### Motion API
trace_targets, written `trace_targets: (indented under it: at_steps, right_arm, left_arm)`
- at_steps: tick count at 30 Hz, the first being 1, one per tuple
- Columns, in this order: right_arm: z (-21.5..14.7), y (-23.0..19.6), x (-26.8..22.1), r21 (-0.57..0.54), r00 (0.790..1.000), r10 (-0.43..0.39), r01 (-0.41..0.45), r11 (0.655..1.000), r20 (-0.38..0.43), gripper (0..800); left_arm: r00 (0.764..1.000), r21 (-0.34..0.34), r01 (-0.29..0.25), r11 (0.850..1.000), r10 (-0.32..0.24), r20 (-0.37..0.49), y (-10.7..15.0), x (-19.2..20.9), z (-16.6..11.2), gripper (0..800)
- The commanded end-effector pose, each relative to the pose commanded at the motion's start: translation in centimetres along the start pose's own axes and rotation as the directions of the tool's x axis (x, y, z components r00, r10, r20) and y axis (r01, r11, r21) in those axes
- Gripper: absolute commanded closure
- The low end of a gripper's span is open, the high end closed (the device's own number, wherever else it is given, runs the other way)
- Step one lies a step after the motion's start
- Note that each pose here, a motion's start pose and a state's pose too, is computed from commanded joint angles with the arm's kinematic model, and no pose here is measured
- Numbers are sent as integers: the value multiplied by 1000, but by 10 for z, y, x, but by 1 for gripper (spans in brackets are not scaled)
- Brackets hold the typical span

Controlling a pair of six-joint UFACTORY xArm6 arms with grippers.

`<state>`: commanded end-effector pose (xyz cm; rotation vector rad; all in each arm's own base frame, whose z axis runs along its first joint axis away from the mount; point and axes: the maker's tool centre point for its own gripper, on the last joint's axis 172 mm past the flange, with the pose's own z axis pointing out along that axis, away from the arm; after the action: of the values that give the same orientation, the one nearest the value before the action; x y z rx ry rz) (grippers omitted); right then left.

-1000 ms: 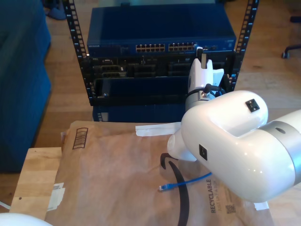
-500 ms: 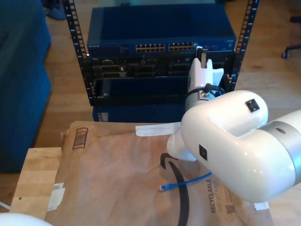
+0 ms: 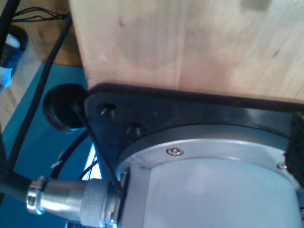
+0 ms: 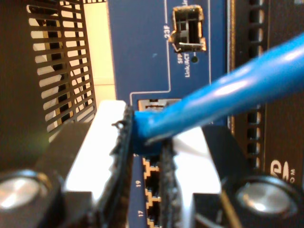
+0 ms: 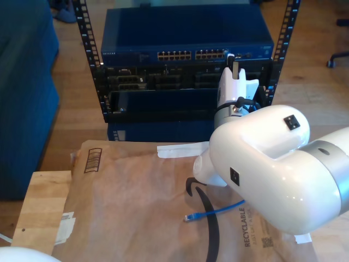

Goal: Grab the cable and plug it in

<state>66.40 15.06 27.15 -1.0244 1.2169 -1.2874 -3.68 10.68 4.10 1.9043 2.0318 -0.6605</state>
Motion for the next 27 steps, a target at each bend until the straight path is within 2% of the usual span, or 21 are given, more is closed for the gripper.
trace_targets:
  at_steps: [27]
  right_arm:
    - [2, 2, -1, 0, 1000, 3, -3, 1000, 1, 800]
  left_arm:
    - [1000, 0, 0, 1000, 0, 0, 0, 0, 0, 1]
